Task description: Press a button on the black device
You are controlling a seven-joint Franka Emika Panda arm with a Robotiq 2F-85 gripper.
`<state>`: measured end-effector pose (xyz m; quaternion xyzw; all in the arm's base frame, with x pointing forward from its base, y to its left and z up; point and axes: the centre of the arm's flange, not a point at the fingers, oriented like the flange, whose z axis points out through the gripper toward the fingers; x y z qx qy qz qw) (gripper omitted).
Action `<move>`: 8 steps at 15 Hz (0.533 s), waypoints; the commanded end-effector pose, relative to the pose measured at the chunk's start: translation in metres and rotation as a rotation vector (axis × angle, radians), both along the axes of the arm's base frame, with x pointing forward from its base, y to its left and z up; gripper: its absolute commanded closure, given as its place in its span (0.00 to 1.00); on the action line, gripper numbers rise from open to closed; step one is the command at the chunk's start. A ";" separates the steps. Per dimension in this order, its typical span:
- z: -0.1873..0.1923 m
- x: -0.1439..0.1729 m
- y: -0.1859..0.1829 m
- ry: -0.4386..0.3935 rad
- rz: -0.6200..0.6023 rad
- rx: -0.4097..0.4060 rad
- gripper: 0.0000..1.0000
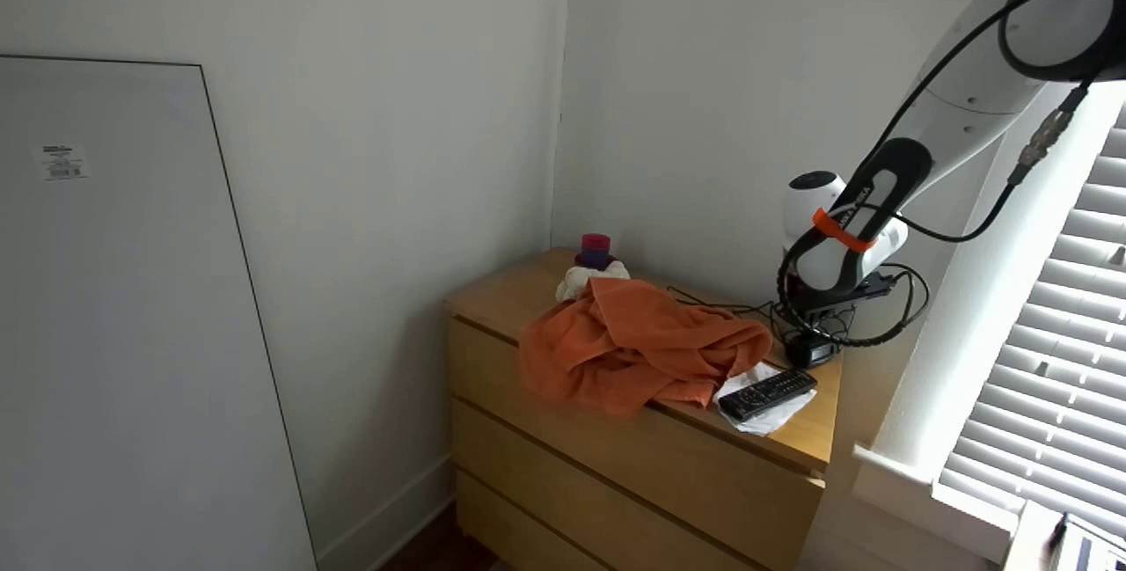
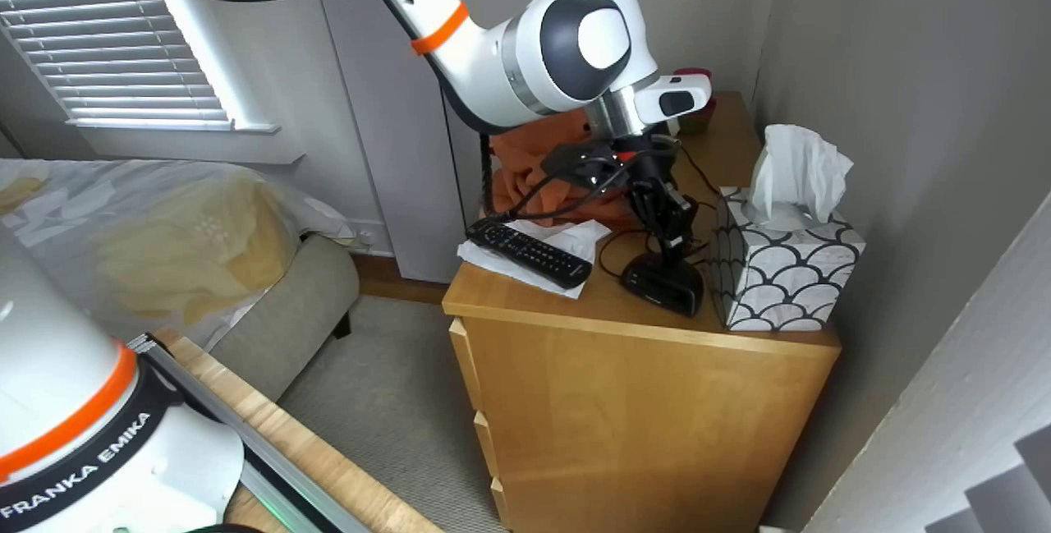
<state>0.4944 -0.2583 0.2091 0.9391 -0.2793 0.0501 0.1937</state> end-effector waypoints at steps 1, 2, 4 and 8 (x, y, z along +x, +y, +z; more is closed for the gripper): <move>0.013 -0.004 -0.005 -0.012 -0.036 0.016 1.00; 0.017 -0.005 -0.005 -0.015 -0.038 0.026 1.00; 0.024 -0.006 -0.004 -0.024 -0.037 0.035 1.00; 0.045 -0.008 0.000 -0.037 -0.011 0.078 1.00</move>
